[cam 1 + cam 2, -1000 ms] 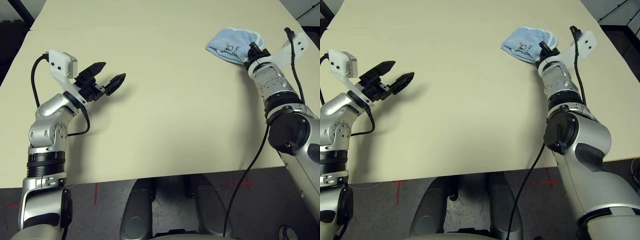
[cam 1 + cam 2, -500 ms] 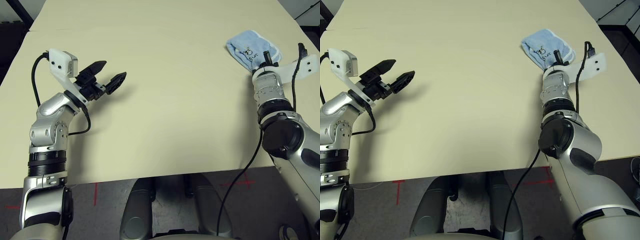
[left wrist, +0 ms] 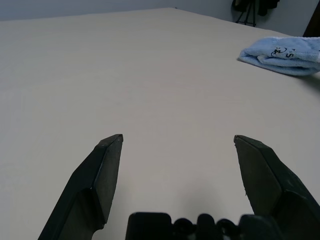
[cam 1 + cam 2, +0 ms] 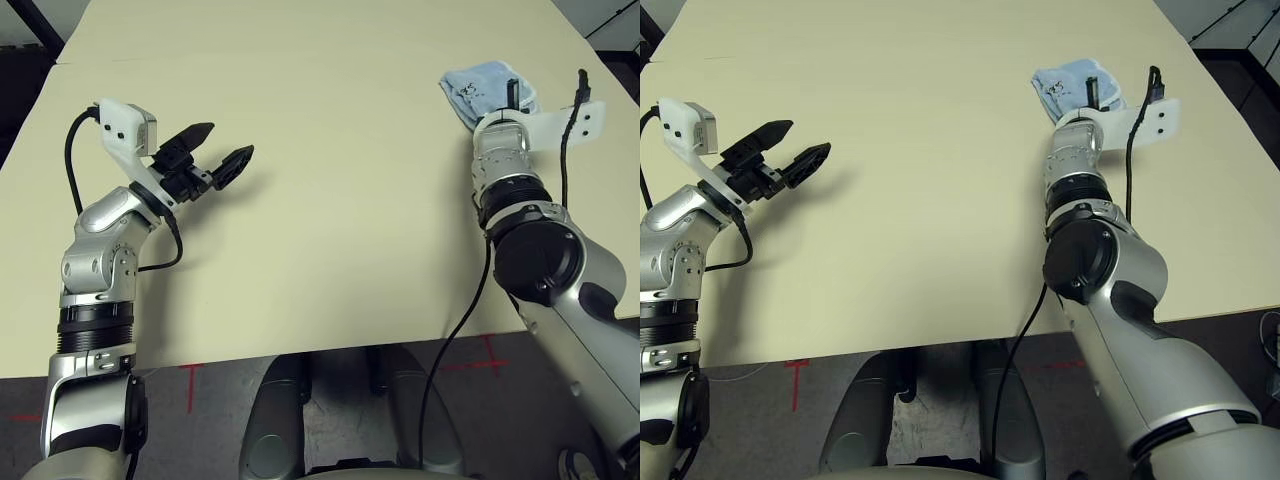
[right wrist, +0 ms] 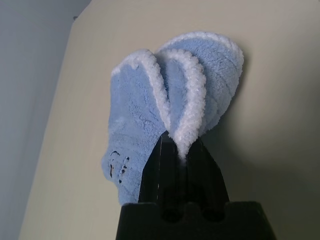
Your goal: Fold the towel and set it aside.
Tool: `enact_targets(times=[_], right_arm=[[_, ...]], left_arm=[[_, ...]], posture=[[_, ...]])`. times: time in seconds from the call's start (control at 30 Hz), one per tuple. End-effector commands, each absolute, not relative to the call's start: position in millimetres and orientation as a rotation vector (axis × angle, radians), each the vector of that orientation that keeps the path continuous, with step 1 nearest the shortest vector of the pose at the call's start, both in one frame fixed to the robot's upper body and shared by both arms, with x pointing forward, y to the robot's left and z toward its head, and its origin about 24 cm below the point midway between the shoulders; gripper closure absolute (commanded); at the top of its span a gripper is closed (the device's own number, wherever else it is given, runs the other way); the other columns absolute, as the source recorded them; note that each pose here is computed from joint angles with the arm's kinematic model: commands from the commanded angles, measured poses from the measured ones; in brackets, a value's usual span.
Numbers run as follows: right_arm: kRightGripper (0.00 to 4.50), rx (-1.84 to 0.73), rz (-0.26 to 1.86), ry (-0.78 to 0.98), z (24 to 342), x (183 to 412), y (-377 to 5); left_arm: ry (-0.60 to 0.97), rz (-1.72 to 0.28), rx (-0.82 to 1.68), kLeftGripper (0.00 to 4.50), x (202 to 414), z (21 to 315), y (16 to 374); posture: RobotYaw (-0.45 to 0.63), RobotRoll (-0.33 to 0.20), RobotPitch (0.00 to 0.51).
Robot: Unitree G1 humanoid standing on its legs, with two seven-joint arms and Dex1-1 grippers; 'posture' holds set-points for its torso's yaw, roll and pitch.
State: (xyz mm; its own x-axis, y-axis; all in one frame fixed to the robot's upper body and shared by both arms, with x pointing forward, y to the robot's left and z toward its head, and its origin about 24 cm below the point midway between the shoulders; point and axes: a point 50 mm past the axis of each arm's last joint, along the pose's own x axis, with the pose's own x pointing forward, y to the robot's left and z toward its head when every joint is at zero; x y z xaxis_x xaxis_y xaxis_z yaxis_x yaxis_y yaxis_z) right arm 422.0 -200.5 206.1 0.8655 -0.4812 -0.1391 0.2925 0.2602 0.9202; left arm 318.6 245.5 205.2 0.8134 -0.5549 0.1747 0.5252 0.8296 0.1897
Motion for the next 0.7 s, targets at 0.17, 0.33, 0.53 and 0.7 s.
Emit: enact_targets(times=[0.17, 0.33, 0.53, 0.7], right_arm=[[4.47, 1.196, -0.574, -0.149, 197, 420, -201], [2.77, 1.171, -0.589, -0.15, 197, 419, -204], [0.54, 1.132, -0.584, -0.129, 198, 419, -198], [0.04, 1.055, -0.584, -0.105, 201, 409, -197]], left_arm=[[-0.215, -0.586, 0.146, 0.0, 317, 201, 246], [-0.214, -0.587, 0.144, 0.0, 318, 200, 245], [-0.216, -0.589, 0.137, 0.0, 321, 198, 243], [-0.233, -0.595, 0.123, 0.0, 326, 199, 237]], posture=[[0.0, 0.0, 0.246], [-0.01, 0.0, 0.241], [-0.04, 0.0, 0.226], [-0.06, 0.0, 0.219]])
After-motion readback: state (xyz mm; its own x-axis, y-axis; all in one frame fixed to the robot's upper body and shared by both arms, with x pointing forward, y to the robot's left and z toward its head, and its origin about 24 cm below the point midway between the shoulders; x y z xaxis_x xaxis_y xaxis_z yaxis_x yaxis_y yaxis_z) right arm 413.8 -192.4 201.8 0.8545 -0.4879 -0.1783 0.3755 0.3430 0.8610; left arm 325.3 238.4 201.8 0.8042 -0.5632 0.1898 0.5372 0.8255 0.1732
